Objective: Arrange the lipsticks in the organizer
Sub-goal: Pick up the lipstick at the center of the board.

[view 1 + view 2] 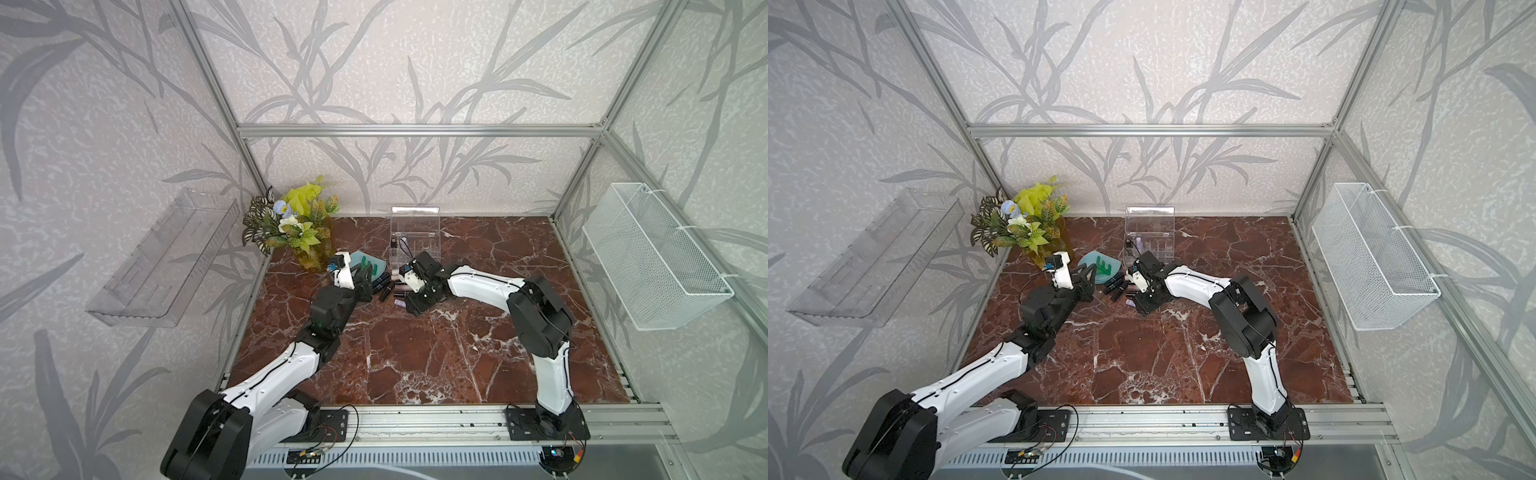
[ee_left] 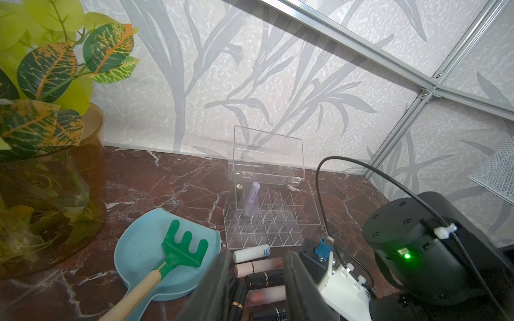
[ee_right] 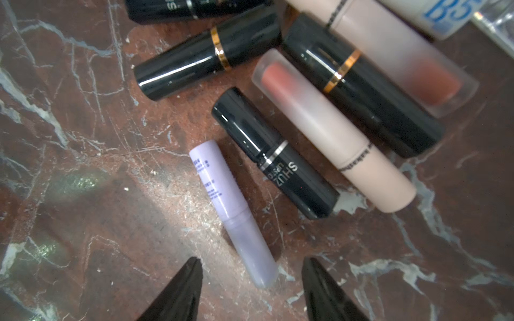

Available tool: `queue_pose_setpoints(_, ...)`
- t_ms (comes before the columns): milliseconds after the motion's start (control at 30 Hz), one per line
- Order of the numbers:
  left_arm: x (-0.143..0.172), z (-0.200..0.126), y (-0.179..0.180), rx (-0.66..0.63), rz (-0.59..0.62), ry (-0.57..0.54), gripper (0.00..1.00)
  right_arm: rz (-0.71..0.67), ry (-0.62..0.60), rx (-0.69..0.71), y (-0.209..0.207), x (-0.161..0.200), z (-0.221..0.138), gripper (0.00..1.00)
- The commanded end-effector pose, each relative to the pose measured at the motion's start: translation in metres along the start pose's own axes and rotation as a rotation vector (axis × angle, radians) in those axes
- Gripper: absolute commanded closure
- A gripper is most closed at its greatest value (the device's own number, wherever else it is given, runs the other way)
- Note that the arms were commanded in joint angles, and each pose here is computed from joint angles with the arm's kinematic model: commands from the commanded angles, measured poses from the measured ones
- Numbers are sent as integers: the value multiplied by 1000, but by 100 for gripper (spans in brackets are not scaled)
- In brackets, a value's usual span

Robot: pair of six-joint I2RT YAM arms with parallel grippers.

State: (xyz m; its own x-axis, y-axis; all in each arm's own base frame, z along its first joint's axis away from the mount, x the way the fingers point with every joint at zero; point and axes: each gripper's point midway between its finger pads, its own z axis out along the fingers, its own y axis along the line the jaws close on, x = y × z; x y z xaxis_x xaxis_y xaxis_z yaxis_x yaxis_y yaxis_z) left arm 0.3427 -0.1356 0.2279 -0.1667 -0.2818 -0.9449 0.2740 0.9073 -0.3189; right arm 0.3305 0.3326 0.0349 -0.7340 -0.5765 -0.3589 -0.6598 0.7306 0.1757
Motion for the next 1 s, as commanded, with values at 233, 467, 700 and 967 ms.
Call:
queue_pose_setpoints(233, -8, 1, -2, 5, 8, -29, 65, -23, 63, 8, 6, 5, 14, 47)
queue_pose_setpoints(467, -10, 0, -2, 5, 9, -33, 65, -33, 75, 17, 6, 4, 13, 54)
queue_pose_setpoints(700, -11, -1, -1, -1, 10, -39, 65, -56, 96, 44, 7, 14, 9, 73)
queue_pose_setpoints(967, -10, -1, -3, 10, 11, -35, 65, -40, 53, 33, 15, 26, -14, 84)
